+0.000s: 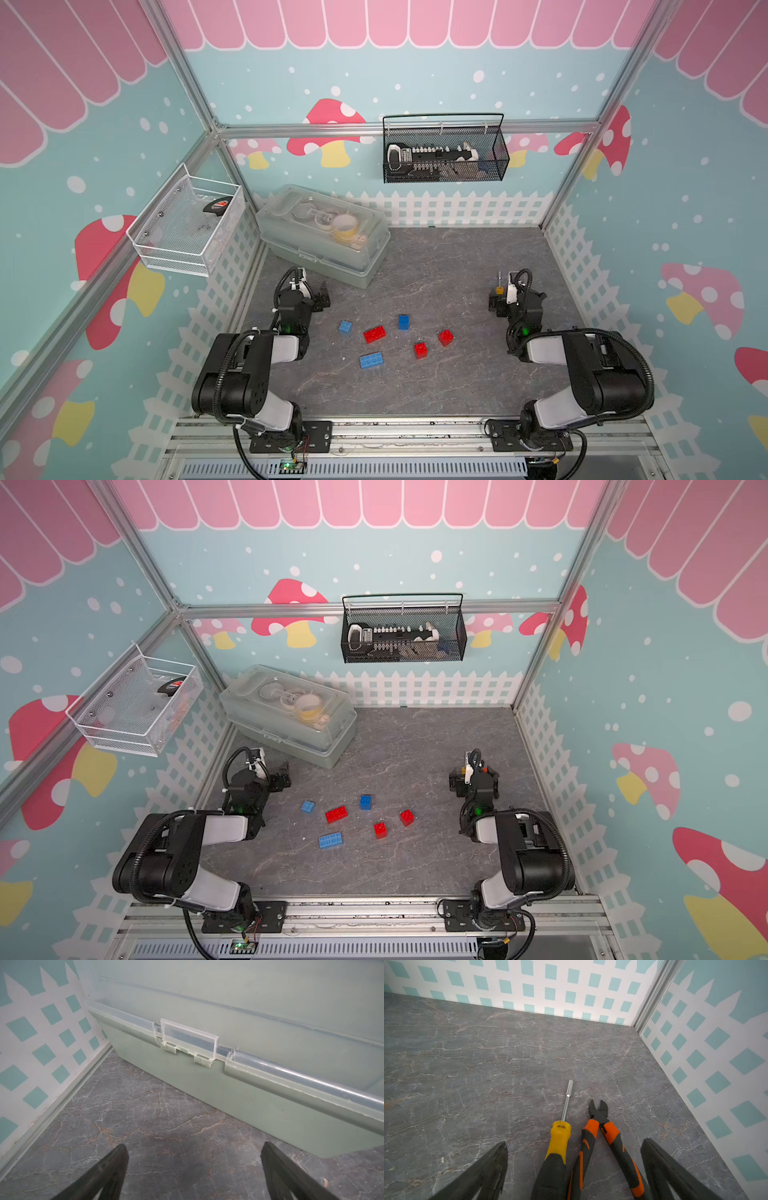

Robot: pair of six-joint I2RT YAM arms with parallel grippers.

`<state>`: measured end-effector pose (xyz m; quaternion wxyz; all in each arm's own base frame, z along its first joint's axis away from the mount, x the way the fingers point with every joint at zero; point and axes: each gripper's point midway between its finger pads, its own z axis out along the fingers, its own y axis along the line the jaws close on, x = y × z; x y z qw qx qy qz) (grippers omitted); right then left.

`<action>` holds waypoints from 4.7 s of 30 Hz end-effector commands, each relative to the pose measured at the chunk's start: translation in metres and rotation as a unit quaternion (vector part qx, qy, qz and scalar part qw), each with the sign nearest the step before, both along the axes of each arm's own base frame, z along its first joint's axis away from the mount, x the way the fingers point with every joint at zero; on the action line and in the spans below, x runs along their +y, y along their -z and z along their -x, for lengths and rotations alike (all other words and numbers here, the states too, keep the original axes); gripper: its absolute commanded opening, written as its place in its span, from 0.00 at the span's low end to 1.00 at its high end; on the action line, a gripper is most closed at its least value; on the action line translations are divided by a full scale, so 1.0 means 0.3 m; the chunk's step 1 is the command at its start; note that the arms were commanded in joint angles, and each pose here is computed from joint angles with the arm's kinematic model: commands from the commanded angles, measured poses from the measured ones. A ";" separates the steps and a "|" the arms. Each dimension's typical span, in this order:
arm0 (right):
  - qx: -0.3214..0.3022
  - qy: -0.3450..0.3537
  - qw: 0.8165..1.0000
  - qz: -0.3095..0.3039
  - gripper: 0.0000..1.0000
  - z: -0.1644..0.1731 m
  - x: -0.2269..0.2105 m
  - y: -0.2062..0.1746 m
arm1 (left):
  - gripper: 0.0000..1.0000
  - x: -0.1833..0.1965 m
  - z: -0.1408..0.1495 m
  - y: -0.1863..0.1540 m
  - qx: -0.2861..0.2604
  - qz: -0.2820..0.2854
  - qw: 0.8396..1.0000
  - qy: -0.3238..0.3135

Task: Assemble a giraffe with lego
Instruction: Pick up the lego brick from the center of the board.

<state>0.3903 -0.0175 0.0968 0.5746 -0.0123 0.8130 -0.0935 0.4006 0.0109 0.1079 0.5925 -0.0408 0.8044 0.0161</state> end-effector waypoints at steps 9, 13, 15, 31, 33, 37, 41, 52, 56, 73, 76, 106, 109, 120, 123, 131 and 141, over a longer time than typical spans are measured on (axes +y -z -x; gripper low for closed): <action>-0.003 -0.002 1.000 0.008 0.98 -0.003 -0.002 -0.006 | 0.99 0.000 -0.016 -0.020 -0.010 0.001 1.000 0.003; -0.003 -0.002 1.000 0.008 0.99 -0.003 -0.001 -0.006 | 0.99 0.001 -0.016 -0.021 -0.011 0.001 1.000 0.002; -0.003 -0.002 1.000 0.008 0.99 -0.002 -0.002 -0.005 | 0.99 0.000 -0.016 -0.020 -0.010 -0.002 1.000 0.001; 0.026 0.001 1.000 0.016 0.99 -0.017 0.008 -0.113 | 0.99 -0.001 -0.040 -0.085 0.022 -0.018 1.000 -0.013; 0.019 0.004 1.000 0.007 0.99 -0.008 0.020 -0.164 | 0.99 -0.023 -0.046 -0.115 0.037 -0.031 0.999 -0.007; 0.008 -0.002 1.000 -0.013 0.99 0.023 0.081 -0.251 | 0.99 -0.073 -0.068 -0.215 0.064 -0.028 0.997 -0.025; 0.059 -0.012 0.998 -0.002 0.99 0.053 0.189 -0.277 | 1.00 -0.124 -0.074 -0.275 0.109 0.016 0.993 -0.049; 0.131 -0.081 0.987 -0.046 0.99 0.216 0.475 -0.290 | 1.00 -0.325 0.108 -0.324 0.208 0.047 0.977 0.029; 0.167 -0.100 0.981 -0.014 0.99 0.280 0.577 -0.273 | 0.99 -0.343 0.185 -0.342 0.221 0.056 0.972 0.062; 0.230 -0.176 0.956 -0.047 0.92 0.529 1.012 -0.198 | 0.99 -0.397 0.321 -0.280 0.278 0.107 0.946 0.130; 0.248 -0.180 0.950 -0.067 0.91 0.560 1.065 -0.166 | 0.99 -0.408 0.319 -0.266 0.292 0.134 0.935 0.148; 0.335 -0.254 0.905 -0.064 0.89 0.661 1.478 0.192 | 0.99 -0.385 0.345 -0.206 0.338 0.173 0.912 0.155; 0.338 -0.254 0.904 -0.061 0.86 0.660 1.487 0.206 | 0.99 -0.387 0.346 -0.199 0.341 0.175 0.910 0.155; 0.334 -0.243 0.909 -0.052 0.70 0.648 1.473 0.215 | 0.99 -0.386 0.347 -0.198 0.341 0.174 0.911 0.154; 0.334 -0.242 0.910 -0.051 0.64 0.647 1.471 0.214 | 0.99 -0.386 0.347 -0.195 0.342 0.174 0.911 0.154; 0.322 -0.261 0.909 -0.035 0.56 0.648 1.451 0.135 | 0.99 -0.408 0.356 -0.190 0.347 0.173 0.906 0.171; 0.315 -0.265 0.911 -0.035 0.56 0.648 1.301 -0.041 | 0.99 -0.509 0.388 -0.188 0.359 0.175 0.888 0.227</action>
